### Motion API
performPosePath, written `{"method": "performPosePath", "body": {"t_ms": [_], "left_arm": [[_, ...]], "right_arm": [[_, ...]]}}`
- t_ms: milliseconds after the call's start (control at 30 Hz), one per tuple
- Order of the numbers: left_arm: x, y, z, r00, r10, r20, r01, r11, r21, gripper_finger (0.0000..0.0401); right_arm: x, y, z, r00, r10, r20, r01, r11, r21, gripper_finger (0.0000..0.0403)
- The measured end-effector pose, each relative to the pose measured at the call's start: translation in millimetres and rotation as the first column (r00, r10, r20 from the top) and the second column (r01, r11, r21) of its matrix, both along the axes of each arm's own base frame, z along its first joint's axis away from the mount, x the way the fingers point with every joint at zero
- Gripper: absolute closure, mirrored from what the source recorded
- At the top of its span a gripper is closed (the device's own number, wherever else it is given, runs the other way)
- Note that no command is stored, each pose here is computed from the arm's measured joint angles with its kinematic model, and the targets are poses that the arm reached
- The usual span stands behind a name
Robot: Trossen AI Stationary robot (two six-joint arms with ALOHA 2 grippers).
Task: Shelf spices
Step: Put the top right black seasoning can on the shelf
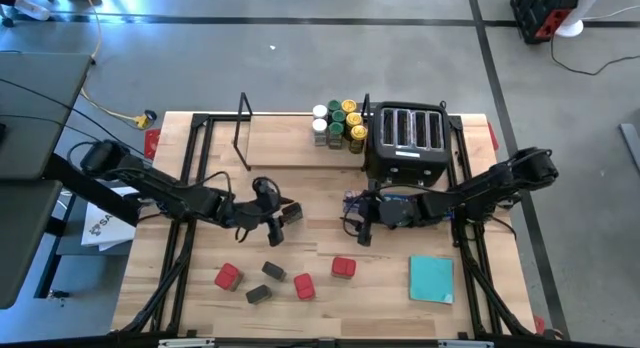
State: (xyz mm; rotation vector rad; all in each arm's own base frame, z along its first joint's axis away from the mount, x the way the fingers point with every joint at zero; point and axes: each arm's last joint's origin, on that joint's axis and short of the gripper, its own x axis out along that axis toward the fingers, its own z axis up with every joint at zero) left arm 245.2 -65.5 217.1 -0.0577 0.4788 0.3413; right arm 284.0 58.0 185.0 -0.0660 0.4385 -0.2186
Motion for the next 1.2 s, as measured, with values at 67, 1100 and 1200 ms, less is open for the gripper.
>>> {"method": "performPosePath", "body": {"t_ms": [67, 1100, 1200], "left_arm": [[1.7, 1.5, 1.0, 1.000, -0.027, -0.007, 0.027, 0.999, -0.025, 0.0210], [4.4, 14.6, -41.0, 0.958, 0.162, -0.237, -0.189, 0.978, -0.093, 0.0128], [6.3, 14.0, -48.8, 0.950, 0.158, -0.269, -0.187, 0.979, -0.083, 0.0128]], "right_arm": [[0.2, 0.0, 0.2, 1.000, 0.000, 0.003, 0.000, 1.000, 0.000, 0.0172], [2.5, -7.9, 1.4, 0.999, -0.042, 0.025, 0.041, 0.998, 0.037, 0.0172], [2.4, -7.9, 1.2, 0.999, -0.042, 0.024, 0.041, 0.998, 0.038, 0.0172]]}}
